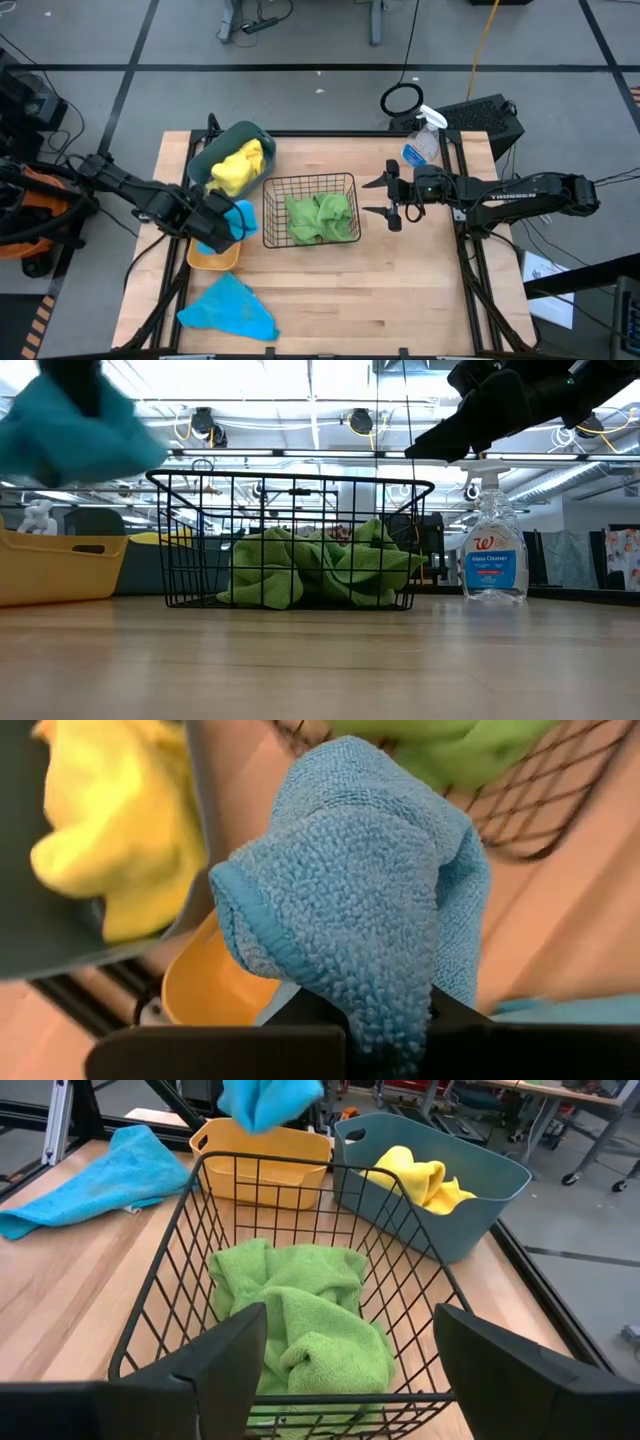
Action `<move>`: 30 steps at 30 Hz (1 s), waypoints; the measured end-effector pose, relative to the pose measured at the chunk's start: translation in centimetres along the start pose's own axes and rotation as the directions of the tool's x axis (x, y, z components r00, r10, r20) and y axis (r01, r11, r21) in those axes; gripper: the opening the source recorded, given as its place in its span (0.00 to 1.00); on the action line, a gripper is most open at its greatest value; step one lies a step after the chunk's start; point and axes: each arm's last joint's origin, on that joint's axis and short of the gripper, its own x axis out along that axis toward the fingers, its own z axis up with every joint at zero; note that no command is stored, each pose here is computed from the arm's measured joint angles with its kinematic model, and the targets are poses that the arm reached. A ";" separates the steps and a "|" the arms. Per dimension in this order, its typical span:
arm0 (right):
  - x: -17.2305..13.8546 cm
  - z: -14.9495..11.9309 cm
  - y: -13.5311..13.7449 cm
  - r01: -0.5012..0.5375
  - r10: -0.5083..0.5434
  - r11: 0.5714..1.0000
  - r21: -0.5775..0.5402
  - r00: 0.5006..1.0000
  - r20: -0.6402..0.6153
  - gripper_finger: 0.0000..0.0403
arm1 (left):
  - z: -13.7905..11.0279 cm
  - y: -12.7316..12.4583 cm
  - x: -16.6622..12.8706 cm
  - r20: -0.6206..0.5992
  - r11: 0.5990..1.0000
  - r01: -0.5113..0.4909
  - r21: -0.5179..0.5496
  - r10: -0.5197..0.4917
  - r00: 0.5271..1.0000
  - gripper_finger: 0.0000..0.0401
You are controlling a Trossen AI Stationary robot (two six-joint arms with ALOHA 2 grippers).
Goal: Sort microfiber towel by color & place in baskets
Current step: Put the top blue microfiber towel into the yellow bin
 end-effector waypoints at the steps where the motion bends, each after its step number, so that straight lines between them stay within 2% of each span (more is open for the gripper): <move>1: 0.0 0.0 0.0 0.000 0.000 1.000 0.001 1.000 0.002 0.69 | -0.4 0.0 0.6 -0.014 1.000 -0.019 0.010 0.020 1.000 0.04; 4: 0.0 0.0 0.0 0.000 0.000 1.000 0.008 1.000 0.003 0.69 | -1.7 -0.1 2.5 -0.059 0.997 -0.079 0.022 0.080 0.995 0.04; 10: 0.0 0.0 0.0 0.001 -0.001 0.999 0.051 1.000 0.004 0.69 | -3.7 0.1 5.0 -0.131 0.977 -0.172 -0.129 0.155 0.979 0.04; 16: 0.0 0.1 0.0 0.006 -0.007 0.998 0.057 1.000 0.007 0.69 | -5.5 0.0 7.6 -0.138 0.952 -0.203 -0.228 0.175 0.975 0.10; 20: 0.0 0.2 -0.1 0.008 -0.009 0.998 0.054 1.000 0.022 0.69 | -6.1 -0.2 9.2 -0.142 0.946 -0.180 -0.270 0.145 0.979 0.11; 24: 0.0 0.2 -0.1 0.009 -0.010 0.999 0.041 1.000 0.024 0.69 | -6.4 -0.2 9.6 -0.168 0.936 -0.182 -0.300 0.136 0.976 0.11; 28: 0.0 0.2 -0.1 0.009 -0.010 1.000 0.029 1.000 0.024 0.69 | -6.5 0.1 9.2 -0.222 0.917 -0.231 -0.326 0.163 0.961 0.11; 30: 0.0 0.2 -0.1 0.009 -0.010 1.000 0.026 1.000 0.023 0.69 | -6.3 0.0 8.8 -0.234 0.917 -0.225 -0.329 0.152 0.960 0.12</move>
